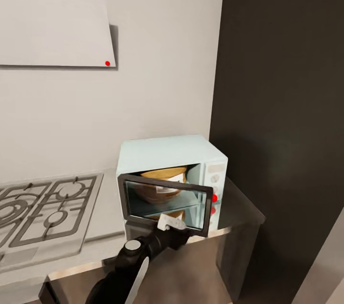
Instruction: In the kitchen, take the popcorn bag from the countertop, put it into the microwave, and heat it until the popcorn is cooked so the cooked popcorn ends up inside the bag.
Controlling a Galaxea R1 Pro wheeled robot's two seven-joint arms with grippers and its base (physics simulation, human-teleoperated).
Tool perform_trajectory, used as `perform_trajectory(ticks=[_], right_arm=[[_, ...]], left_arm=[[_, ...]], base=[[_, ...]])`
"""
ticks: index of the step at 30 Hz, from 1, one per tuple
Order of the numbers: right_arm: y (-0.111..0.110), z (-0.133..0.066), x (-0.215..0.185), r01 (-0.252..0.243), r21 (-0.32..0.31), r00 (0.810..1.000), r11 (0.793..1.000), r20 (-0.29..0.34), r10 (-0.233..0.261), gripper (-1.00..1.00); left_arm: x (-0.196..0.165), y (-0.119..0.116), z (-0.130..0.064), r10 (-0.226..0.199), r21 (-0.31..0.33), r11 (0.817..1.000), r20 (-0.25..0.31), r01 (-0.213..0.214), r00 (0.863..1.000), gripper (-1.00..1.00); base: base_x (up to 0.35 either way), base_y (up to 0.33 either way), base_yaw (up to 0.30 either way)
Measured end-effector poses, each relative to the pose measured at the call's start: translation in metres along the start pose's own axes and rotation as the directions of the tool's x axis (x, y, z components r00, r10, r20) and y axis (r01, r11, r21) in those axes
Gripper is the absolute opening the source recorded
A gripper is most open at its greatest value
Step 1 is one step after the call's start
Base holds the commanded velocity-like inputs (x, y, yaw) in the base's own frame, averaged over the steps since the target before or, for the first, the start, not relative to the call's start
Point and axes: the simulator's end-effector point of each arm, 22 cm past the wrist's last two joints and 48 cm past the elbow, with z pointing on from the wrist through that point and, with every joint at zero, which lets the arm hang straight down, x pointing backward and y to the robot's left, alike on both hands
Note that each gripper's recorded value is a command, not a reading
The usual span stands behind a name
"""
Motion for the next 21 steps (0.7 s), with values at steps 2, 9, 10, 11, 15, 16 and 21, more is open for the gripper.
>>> perform_trajectory(ticks=[2, 9, 10, 11, 15, 16, 21], right_arm=[[0.000, 0.000, 0.000, 0.000, 0.000, 1.000, 1.000, 0.000, 0.000, 1.00], [0.000, 0.000, 0.000, 0.000, 0.001, 1.000, 1.000, 0.000, 0.000, 1.00], [0.000, 0.000, 0.000, 0.000, 0.001, 1.000, 1.000, 0.000, 0.000, 1.00], [0.000, 0.000, 0.000, 0.000, 0.001, 1.000, 1.000, 0.000, 0.000, 1.00], [0.000, 0.000, 0.000, 0.000, 0.000, 1.000, 1.000, 0.000, 0.000, 1.00], [0.000, 0.000, 0.000, 0.000, 0.001, 1.000, 1.000, 0.000, 0.000, 1.00], [0.000, 0.000, 0.000, -0.005, 0.001, 1.000, 1.000, -0.002, 0.005, 1.00]], left_arm=[[0.001, 0.008, 0.000, 0.013, -0.047, 0.999, -0.003, -0.014, 1.000, 1.00], [-0.002, -0.014, 0.002, 0.145, -0.174, 0.974, -0.009, -0.144, 0.989, 1.00], [-0.006, -0.015, 0.001, 0.148, -0.176, 0.974, 0.001, -0.145, 0.989, 1.00], [-0.009, -0.016, 0.000, 0.149, -0.176, 0.974, 0.008, -0.146, 0.989, 1.00], [-0.028, -0.020, -0.006, 0.153, -0.178, 0.974, 0.051, -0.142, 0.987, 1.00], [-0.030, -0.020, -0.007, 0.154, -0.178, 0.974, 0.055, -0.142, 0.987, 1.00], [-0.033, -0.021, -0.008, 0.154, -0.179, 0.974, 0.062, -0.141, 0.986, 1.00]], base=[[0.007, 0.000, 0.000], [0.001, 0.000, 0.000], [0.000, 0.000, 0.000], [0.000, 0.000, 0.000], [0.000, 0.000, 0.000], [0.000, 0.000, 0.000], [0.000, 0.000, -0.065]])
